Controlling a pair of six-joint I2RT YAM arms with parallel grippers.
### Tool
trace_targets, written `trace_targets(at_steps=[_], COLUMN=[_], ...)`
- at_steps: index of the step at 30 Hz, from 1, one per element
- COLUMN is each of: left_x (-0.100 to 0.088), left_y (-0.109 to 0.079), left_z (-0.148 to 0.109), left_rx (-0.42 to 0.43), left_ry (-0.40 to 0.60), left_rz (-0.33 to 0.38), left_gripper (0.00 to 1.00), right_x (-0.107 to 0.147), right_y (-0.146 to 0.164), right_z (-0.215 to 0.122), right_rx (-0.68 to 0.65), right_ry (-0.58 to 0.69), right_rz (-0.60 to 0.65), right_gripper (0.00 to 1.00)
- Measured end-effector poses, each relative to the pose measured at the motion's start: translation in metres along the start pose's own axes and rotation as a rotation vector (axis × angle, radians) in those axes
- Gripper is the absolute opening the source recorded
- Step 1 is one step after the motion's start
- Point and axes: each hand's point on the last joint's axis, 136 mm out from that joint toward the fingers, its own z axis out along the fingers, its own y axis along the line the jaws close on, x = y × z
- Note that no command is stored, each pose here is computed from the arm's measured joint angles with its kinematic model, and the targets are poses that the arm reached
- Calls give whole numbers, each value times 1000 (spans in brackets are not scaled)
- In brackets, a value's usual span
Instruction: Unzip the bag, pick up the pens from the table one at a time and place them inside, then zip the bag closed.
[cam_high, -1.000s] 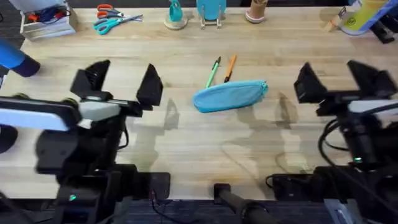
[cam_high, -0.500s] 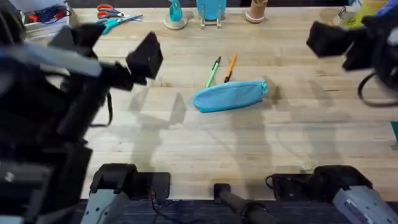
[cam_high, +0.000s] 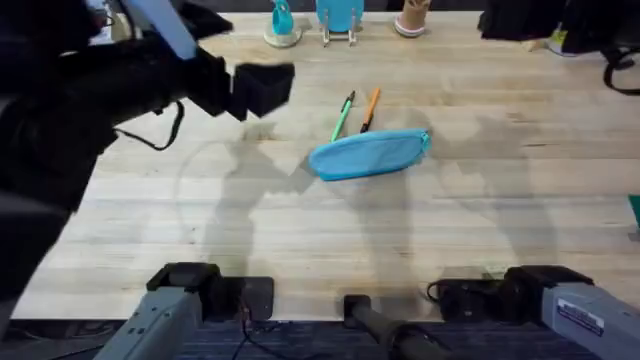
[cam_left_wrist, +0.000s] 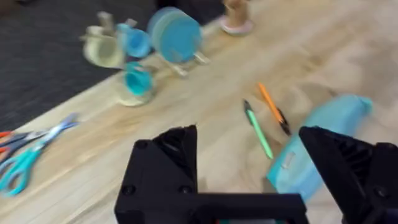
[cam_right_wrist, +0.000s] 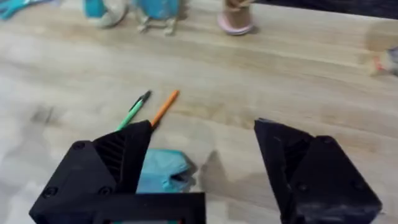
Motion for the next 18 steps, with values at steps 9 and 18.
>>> trace_targets(at_steps=[9, 18], left_x=[31, 47], left_y=[-51, -84], left_z=[8, -8], left_rx=[344, 513], left_ry=[58, 79], left_rz=[116, 105], left_gripper=[993, 993], right_x=[30, 41], right_y=[25, 28], right_z=[-3, -6], right_rx=[-148, -172], right_ry=[111, 152], right_rz=[-123, -189], right_gripper=[996, 996])
